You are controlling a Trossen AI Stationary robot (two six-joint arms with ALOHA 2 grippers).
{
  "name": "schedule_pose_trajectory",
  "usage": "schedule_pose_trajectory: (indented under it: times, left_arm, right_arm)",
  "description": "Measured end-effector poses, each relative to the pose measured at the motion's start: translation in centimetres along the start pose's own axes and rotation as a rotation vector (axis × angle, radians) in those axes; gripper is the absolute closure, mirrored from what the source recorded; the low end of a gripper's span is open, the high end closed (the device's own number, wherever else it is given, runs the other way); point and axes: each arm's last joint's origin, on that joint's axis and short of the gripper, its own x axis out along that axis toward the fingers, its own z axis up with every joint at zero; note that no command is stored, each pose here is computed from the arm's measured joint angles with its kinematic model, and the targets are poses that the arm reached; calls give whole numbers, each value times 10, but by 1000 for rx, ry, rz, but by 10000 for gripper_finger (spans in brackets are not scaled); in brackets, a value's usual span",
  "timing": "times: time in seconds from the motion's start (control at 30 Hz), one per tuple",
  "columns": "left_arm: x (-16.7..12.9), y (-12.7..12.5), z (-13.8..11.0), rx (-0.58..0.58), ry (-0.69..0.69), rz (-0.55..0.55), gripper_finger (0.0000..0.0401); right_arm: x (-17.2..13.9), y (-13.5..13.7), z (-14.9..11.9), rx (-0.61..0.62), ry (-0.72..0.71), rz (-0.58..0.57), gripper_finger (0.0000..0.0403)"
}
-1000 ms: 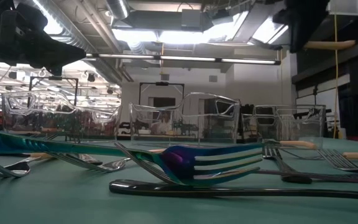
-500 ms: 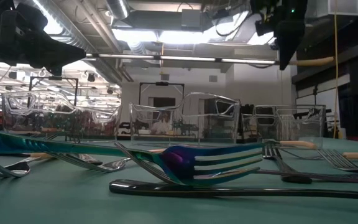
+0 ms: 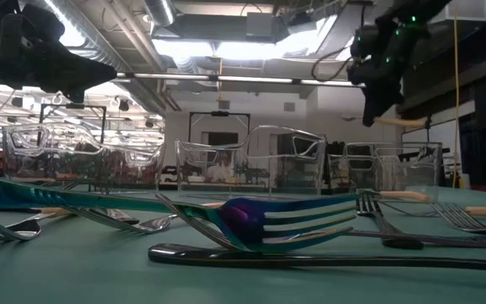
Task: Sort silverware by color (type)
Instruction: Put the orange fork into the right transparent bin
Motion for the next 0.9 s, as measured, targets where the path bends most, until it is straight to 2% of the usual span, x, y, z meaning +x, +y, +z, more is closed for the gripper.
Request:
schedule_pose_trajectory:
  times: [0.1, 0.53, 0.67, 0.9]
  left_arm:
    - [0, 0, 0, 0, 0, 0, 355]
    - [0, 0, 0, 0, 0, 0, 355]
    - [0, 0, 0, 0, 0, 1, 355]
    - [0, 0, 0, 0, 0, 0, 355]
  right_arm:
    - [14, -5, -6, 43, -12, 18, 381]
    - [71, -8, -43, 92, -27, 24, 381]
    - [80, -9, -49, 94, -53, 21, 381]
    - [85, -10, -53, 178, -58, -1, 381]
